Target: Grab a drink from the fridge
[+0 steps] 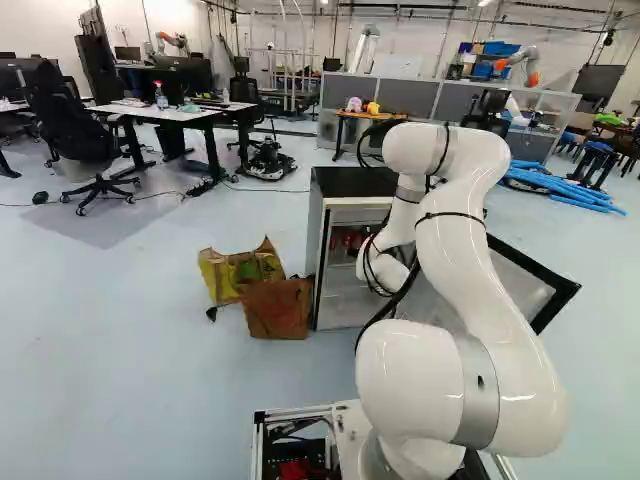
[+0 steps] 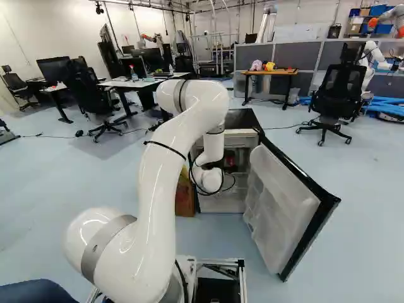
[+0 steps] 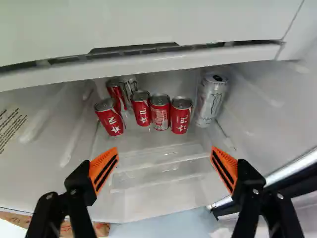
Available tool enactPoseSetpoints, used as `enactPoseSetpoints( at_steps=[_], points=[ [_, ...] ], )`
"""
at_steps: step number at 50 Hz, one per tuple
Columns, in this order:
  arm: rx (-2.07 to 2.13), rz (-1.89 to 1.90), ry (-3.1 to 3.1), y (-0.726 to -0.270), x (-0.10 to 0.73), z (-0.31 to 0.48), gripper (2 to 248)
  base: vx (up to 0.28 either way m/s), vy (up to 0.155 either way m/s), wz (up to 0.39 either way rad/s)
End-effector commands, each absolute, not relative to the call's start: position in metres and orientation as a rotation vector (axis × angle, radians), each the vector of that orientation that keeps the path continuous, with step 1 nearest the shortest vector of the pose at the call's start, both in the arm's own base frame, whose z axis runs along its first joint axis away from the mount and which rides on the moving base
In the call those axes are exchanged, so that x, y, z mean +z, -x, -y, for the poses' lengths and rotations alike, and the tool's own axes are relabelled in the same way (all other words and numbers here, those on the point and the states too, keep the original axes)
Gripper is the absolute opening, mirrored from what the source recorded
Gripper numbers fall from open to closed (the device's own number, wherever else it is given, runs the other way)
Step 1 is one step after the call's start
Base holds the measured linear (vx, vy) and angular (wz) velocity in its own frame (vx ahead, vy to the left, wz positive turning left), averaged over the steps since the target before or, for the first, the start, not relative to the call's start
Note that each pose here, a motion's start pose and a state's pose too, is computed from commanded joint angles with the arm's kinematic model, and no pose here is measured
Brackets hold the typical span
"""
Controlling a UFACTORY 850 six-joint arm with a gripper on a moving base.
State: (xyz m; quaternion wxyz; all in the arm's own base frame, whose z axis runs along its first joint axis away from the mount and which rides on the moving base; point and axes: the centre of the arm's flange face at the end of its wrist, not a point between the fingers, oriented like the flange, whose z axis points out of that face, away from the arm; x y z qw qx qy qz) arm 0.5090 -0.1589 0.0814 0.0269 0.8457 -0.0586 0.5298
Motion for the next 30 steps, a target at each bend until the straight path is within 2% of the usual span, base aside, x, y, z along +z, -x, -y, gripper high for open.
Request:
enactPoseSetpoints(
  at_steps=[30],
  points=[
    [1.685,0.12,-2.609,-0.533,0.063,0.166,247,0.0,0.0,0.0]
  ],
)
